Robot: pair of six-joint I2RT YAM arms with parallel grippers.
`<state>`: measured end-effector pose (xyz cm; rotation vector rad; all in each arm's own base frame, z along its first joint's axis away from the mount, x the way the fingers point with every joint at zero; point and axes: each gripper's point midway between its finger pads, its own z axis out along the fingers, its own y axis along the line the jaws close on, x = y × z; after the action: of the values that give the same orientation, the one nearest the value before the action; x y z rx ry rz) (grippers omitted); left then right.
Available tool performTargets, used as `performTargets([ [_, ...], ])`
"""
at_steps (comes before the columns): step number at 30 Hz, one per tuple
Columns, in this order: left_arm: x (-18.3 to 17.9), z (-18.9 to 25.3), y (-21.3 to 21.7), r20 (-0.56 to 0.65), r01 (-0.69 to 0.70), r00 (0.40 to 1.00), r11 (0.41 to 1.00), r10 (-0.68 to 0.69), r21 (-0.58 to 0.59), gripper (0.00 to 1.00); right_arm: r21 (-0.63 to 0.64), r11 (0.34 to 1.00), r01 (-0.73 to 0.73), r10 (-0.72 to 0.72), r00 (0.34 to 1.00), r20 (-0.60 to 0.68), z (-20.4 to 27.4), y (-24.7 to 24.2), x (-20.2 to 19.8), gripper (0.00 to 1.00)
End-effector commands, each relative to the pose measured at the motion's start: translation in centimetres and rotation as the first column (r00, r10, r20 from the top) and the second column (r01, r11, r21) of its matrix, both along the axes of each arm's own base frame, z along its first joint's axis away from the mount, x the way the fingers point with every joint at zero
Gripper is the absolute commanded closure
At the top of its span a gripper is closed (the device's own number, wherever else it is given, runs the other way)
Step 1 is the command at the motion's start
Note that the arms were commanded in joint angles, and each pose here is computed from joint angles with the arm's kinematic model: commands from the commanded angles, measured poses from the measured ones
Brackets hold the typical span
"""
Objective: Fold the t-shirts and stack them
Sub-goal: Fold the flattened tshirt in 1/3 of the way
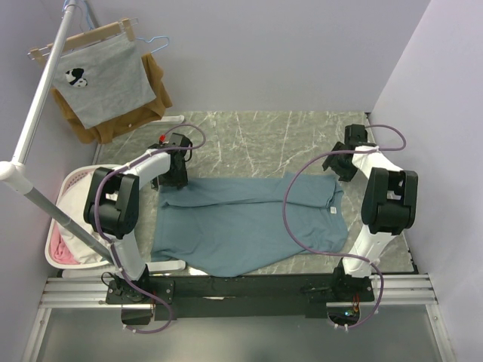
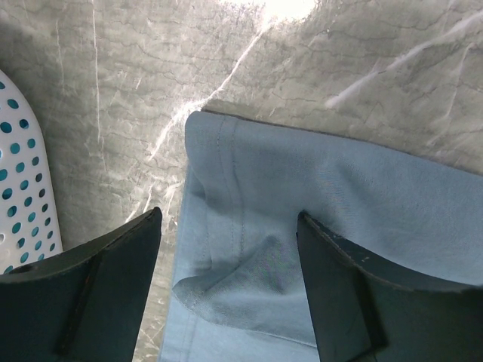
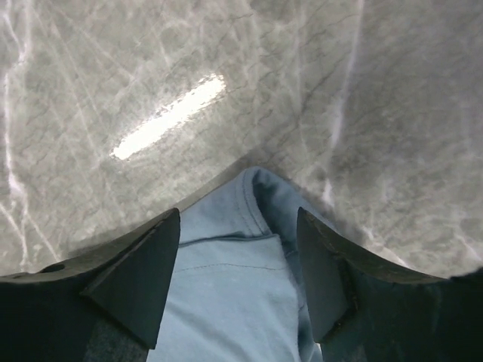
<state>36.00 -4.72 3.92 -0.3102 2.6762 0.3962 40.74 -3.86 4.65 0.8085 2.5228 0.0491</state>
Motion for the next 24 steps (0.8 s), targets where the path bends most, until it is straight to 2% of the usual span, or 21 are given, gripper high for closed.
performTargets([
  [1,0.6,0.5,-0.2,0.030,0.000,1.000,1.000,0.000,-0.011,0.23,0.074,0.997,-0.027,0.025,0.999,0.024,-0.8,0.8,0.9,0.35],
  [7,0.5,0.4,-0.1,0.024,0.002,1.000,1.000,-0.001,-0.008,0.23,0.128,0.991,-0.037,0.033,0.999,0.029,-1.5,1.1,0.7,0.54],
  [11,0.4,0.3,-0.1,0.018,0.000,1.000,1.000,0.000,-0.007,0.23,0.129,0.991,-0.036,0.031,0.999,0.042,-1.2,1.0,0.5,0.59],
  [12,0.4,0.3,-0.1,0.020,0.000,1.000,1.000,0.000,-0.008,0.23,0.127,0.991,-0.033,0.028,0.999,0.044,-1.0,1.0,0.3,0.59],
  [15,0.4,0.4,-0.1,0.021,0.000,1.000,1.000,0.000,-0.008,0.23,0.106,0.994,-0.023,0.019,0.999,0.044,-0.6,0.7,-0.1,0.51],
  [16,0.4,0.4,-0.1,0.022,0.002,1.000,1.000,-0.001,-0.008,0.23,0.101,0.995,-0.020,0.016,0.999,0.041,-0.6,0.6,-0.3,0.44],
  [17,0.4,0.4,-0.1,0.023,0.000,1.000,1.000,0.000,-0.008,0.23,0.095,0.995,-0.015,0.012,0.999,0.032,-0.9,0.5,-0.6,0.41],
  [24,0.3,0.4,-0.2,0.017,0.005,1.000,1.000,-0.005,-0.012,0.23,0.085,0.996,-0.001,0.000,1.000,0.015,-1.4,0.5,-2.2,0.40],
])
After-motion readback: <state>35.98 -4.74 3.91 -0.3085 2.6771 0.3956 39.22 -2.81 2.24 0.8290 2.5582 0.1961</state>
